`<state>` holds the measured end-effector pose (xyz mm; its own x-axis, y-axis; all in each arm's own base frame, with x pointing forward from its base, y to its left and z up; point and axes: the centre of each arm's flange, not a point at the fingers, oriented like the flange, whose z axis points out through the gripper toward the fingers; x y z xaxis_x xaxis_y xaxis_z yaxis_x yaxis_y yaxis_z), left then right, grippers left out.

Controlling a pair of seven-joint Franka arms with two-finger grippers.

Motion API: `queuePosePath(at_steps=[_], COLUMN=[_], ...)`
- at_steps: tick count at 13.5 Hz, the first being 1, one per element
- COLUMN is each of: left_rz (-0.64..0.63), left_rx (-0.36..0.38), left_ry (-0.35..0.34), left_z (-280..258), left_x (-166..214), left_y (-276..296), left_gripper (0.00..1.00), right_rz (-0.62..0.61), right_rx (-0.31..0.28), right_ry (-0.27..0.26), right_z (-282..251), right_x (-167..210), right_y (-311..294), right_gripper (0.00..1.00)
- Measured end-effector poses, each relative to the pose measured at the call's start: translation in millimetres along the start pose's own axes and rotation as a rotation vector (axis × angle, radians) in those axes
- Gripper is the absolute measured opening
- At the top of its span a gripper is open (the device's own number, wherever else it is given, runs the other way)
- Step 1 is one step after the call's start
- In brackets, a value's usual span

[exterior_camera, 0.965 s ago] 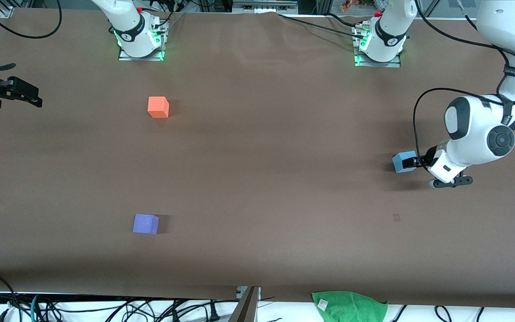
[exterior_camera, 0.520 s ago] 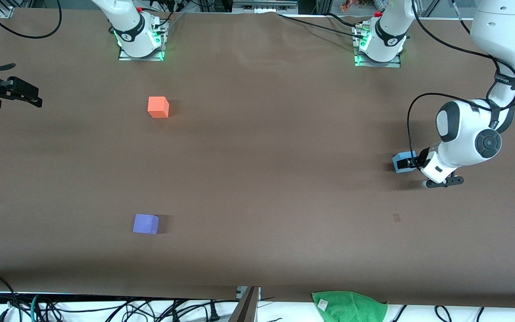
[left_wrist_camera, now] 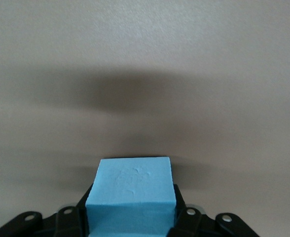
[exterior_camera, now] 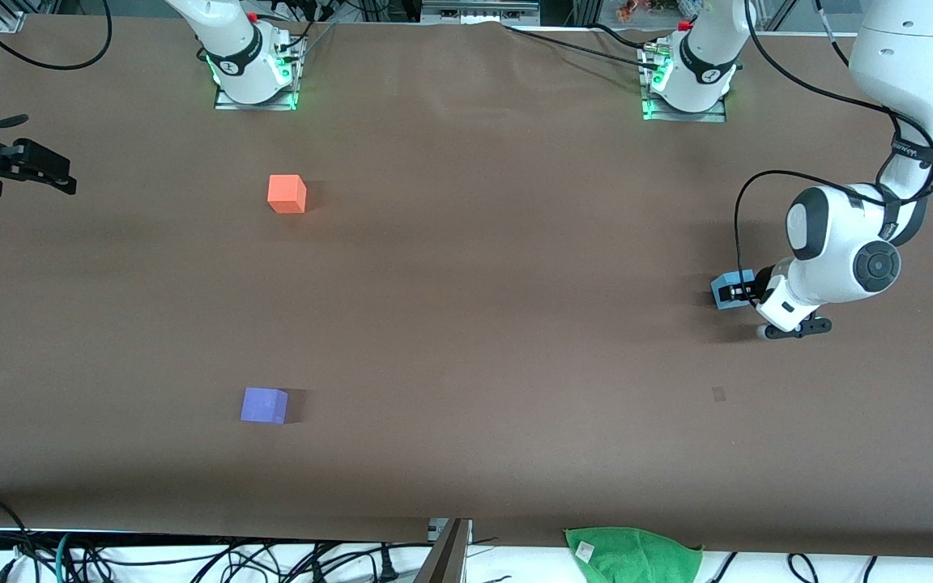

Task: Place blue block between orange and purple blocks
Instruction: 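Carry the blue cube with the left gripper toward the table middle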

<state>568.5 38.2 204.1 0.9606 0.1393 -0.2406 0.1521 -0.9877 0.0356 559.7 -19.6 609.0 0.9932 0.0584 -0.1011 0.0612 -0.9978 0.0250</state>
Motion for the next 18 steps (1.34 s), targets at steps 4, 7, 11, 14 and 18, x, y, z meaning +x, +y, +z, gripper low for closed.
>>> queuePosePath(at_steps=[4, 7, 11, 14, 18], left_rz=[0.121, 0.183, 0.110, 0.012, -0.073], left_rx=[-0.001, -0.010, -0.035, -0.082, -0.188], left_ry=[-0.048, -0.015, 0.014, -0.013, 0.048], left_z=[-77.1, -144.2, -156.0, -124.6, -50.8], left_x=[-17.3, -43.4, -98.1, -133.8, -145.2], left_y=[71.2, 180.1, 337.5, 457.8, 557.8], left_gripper=[0.60, 0.59, 0.59, 0.59, 0.59], right_rz=[0.000, 0.000, 0.000, -0.002, 0.000], right_rx=[0.001, 0.002, 0.002, 0.004, 0.006], right_ry=[-0.011, -0.011, -0.016, -0.032, -0.046], right_z=[5.8, 5.9, 9.0, 19.1, 27.0], right_x=[3.5, 3.6, 5.7, 12.0, 16.6], right_y=[0.5, 0.6, 0.5, 0.4, 0.9], right_gripper=[1.00, 1.00, 1.00, 1.00, 1.00])
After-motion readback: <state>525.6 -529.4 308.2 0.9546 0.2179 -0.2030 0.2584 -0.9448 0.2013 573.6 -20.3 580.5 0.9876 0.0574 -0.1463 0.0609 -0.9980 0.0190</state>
